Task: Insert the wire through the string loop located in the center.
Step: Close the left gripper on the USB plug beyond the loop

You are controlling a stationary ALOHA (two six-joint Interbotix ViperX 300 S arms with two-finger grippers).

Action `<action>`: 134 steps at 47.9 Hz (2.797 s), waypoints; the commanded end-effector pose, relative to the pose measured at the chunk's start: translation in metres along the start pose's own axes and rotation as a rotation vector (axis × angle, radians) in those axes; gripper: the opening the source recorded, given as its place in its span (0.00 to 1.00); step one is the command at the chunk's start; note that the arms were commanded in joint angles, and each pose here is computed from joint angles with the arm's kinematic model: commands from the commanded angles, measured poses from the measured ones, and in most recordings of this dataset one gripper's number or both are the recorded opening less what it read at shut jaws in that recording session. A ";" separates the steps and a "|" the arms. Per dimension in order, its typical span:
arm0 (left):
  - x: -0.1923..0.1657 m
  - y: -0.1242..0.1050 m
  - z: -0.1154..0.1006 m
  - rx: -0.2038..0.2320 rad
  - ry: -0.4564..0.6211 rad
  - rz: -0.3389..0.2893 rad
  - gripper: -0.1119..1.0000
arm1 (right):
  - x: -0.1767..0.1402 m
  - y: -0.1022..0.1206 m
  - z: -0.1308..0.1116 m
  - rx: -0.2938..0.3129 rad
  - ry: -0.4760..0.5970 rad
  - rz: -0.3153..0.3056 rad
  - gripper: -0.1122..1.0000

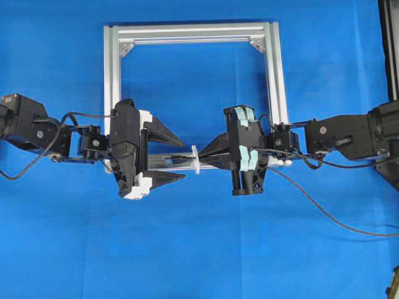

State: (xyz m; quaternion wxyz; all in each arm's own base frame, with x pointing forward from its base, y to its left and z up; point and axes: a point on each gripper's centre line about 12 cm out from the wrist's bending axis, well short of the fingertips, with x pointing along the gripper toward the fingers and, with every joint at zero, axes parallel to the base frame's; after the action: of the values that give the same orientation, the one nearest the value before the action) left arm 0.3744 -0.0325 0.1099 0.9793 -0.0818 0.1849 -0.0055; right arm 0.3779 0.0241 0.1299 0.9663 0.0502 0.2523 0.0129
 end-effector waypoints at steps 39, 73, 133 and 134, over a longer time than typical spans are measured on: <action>0.001 -0.003 0.010 -0.001 -0.028 -0.008 0.92 | -0.001 0.001 0.011 0.000 -0.037 0.004 0.08; 0.003 -0.003 0.006 -0.002 0.022 -0.002 0.81 | -0.001 0.001 0.012 0.000 -0.038 0.004 0.08; 0.003 -0.003 0.007 0.001 0.021 -0.004 0.17 | -0.006 0.000 0.006 0.020 0.000 -0.002 0.96; 0.002 -0.002 0.007 0.000 0.022 -0.002 0.17 | -0.007 0.001 0.006 0.022 0.000 -0.001 0.96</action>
State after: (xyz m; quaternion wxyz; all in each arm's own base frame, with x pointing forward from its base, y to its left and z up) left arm 0.3751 -0.0333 0.1055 0.9741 -0.0801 0.2112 -0.0054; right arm 0.3737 0.0231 0.1248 0.9607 0.0573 0.2715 0.0081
